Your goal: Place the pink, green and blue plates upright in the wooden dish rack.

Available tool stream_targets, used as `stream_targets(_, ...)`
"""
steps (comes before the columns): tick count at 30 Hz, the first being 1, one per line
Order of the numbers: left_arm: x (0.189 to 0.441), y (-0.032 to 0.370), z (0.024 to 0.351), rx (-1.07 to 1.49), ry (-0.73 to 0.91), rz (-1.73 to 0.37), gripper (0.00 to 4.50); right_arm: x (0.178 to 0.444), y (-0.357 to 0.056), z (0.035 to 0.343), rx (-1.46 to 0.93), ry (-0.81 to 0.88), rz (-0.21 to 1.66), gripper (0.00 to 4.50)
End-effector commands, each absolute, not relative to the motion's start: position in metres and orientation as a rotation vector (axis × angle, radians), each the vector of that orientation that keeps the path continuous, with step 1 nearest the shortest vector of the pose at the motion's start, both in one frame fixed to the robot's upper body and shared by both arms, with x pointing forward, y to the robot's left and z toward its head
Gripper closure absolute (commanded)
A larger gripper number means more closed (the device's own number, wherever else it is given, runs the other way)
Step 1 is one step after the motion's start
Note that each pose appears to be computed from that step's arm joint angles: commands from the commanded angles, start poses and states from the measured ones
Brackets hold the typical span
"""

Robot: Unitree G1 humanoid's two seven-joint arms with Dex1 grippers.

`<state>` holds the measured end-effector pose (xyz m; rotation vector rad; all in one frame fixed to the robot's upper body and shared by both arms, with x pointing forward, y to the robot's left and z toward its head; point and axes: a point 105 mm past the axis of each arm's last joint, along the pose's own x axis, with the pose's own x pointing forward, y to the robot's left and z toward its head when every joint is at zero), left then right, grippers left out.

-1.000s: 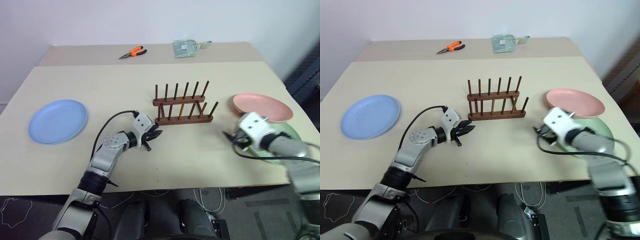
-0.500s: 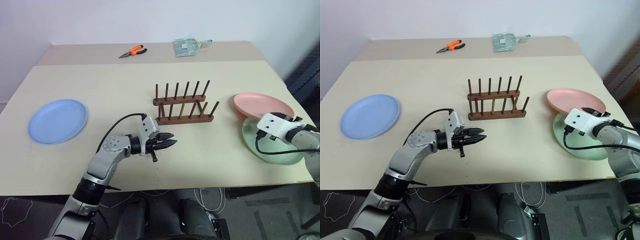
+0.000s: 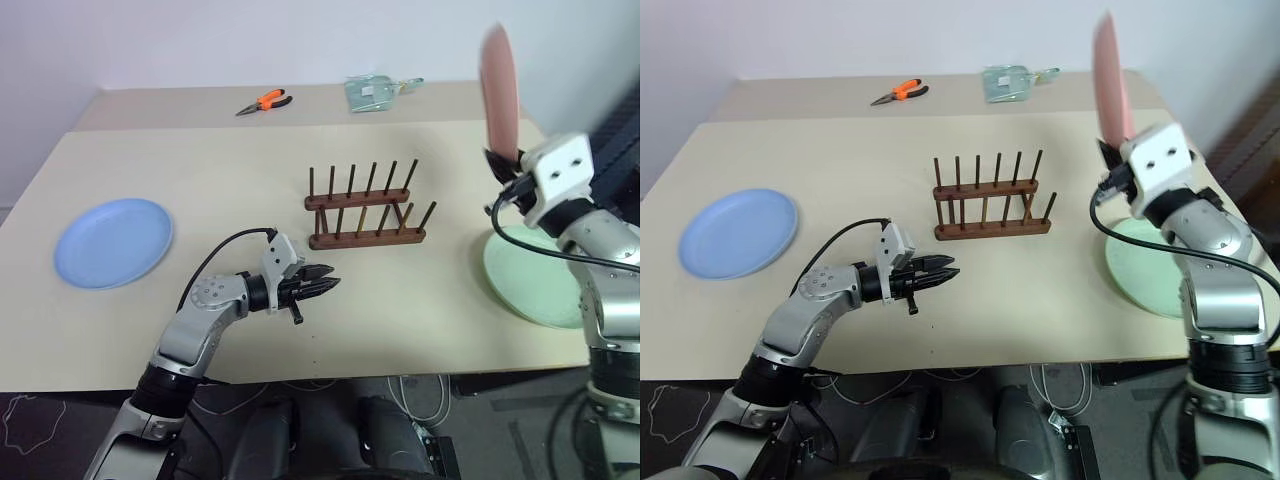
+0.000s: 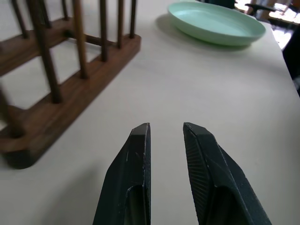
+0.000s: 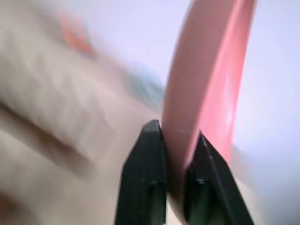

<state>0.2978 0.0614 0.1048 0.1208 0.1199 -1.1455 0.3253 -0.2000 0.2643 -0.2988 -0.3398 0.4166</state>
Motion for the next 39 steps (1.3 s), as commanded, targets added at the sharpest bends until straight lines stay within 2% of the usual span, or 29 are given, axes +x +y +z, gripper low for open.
stream_targets(1, 0.299, 0.067, 0.114, 0.125, 0.078, -1.136, 3.42, 0.307, -0.182, 0.279, -0.035, -0.371, 0.518, 4.43)
stream_targets(6, 0.298, 0.066, 0.118, 0.114, 0.068, -1.136, 3.42, 0.308, -0.172, 0.262, 0.014, -0.289, 0.532, 4.43)
stream_targets(18, 0.296, 0.065, 0.121, 0.102, 0.062, -1.141, 3.42, 0.322, -0.18, 0.219, 0.004, -0.1, 0.512, 4.43)
stream_targets(19, 0.296, 0.065, 0.121, 0.103, 0.062, -1.141, 3.42, 0.323, -0.181, 0.217, -0.006, -0.093, 0.506, 3.63)
stream_targets(21, 0.295, 0.065, 0.121, 0.104, 0.062, -1.143, 3.42, 0.325, -0.183, 0.216, -0.023, -0.093, 0.497, 2.85)
stream_targets(26, 0.294, 0.063, 0.119, 0.102, 0.066, -1.149, 3.42, 0.325, -0.195, 0.226, -0.108, -0.148, 0.445, 0.29)
stream_targets(32, 0.29, 0.061, 0.116, 0.089, 0.086, -1.173, 3.42, 0.282, -0.245, 0.218, -0.245, -0.053, 0.449, 0.29)
stream_targets(35, 0.29, 0.06, 0.113, 0.09, 0.095, -1.187, 3.42, 0.265, -0.261, 0.192, -0.317, 0.092, 0.435, 0.29)
stream_targets(39, 0.291, 0.055, 0.113, 0.087, 0.096, -1.212, 3.42, 0.256, -0.275, 0.147, -0.449, 0.268, 0.358, 0.29)
